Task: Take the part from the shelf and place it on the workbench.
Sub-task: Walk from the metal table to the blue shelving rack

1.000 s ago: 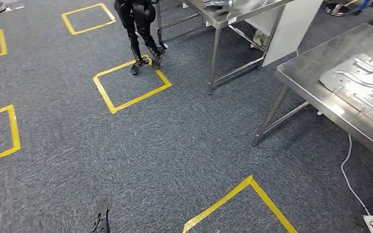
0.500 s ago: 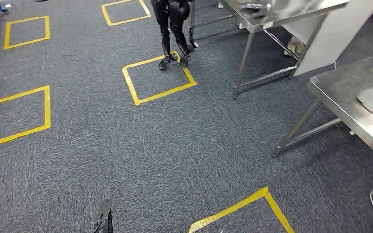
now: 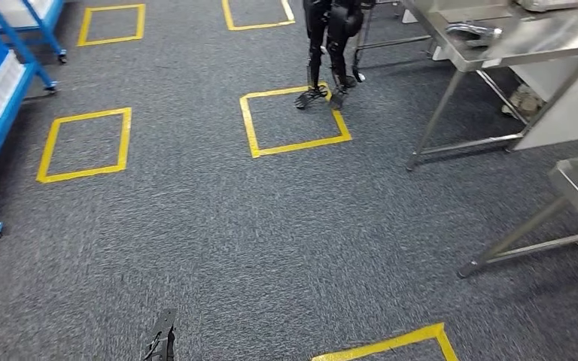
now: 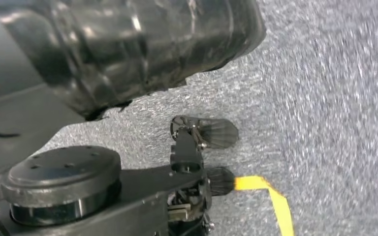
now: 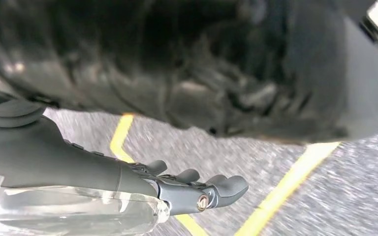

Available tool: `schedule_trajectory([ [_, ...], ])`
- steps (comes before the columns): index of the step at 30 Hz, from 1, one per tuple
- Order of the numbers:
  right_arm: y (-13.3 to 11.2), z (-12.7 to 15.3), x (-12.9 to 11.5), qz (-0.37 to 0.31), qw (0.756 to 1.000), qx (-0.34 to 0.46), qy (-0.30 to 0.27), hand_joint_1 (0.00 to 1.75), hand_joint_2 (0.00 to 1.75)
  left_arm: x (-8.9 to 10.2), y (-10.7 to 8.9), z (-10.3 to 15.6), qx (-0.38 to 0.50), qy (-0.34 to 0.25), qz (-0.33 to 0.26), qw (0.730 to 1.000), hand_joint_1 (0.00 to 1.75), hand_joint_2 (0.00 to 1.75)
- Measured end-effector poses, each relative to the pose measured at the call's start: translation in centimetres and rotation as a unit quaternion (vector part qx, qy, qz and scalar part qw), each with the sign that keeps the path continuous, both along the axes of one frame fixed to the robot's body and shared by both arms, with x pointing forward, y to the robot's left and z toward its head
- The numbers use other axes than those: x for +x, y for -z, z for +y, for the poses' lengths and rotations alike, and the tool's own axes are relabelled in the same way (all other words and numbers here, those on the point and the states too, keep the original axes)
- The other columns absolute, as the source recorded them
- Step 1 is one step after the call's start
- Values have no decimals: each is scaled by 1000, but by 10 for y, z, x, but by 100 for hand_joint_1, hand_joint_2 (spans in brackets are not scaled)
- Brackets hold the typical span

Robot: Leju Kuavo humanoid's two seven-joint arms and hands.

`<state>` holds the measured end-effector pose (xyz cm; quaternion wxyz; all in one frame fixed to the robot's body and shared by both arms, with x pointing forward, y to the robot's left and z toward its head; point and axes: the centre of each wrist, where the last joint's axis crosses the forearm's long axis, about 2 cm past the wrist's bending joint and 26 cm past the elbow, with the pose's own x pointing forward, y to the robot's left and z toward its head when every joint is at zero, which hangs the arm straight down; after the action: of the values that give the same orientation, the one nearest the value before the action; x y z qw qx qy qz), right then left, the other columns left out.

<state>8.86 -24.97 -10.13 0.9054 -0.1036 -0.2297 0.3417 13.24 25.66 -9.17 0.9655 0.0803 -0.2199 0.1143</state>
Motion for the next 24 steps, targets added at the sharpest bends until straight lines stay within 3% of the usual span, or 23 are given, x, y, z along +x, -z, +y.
schedule_trajectory([
  [24,-2,6,9,9,996,-6,-88,0,0,15,-5,-1,-3,1,-7,1000,0,0],
])
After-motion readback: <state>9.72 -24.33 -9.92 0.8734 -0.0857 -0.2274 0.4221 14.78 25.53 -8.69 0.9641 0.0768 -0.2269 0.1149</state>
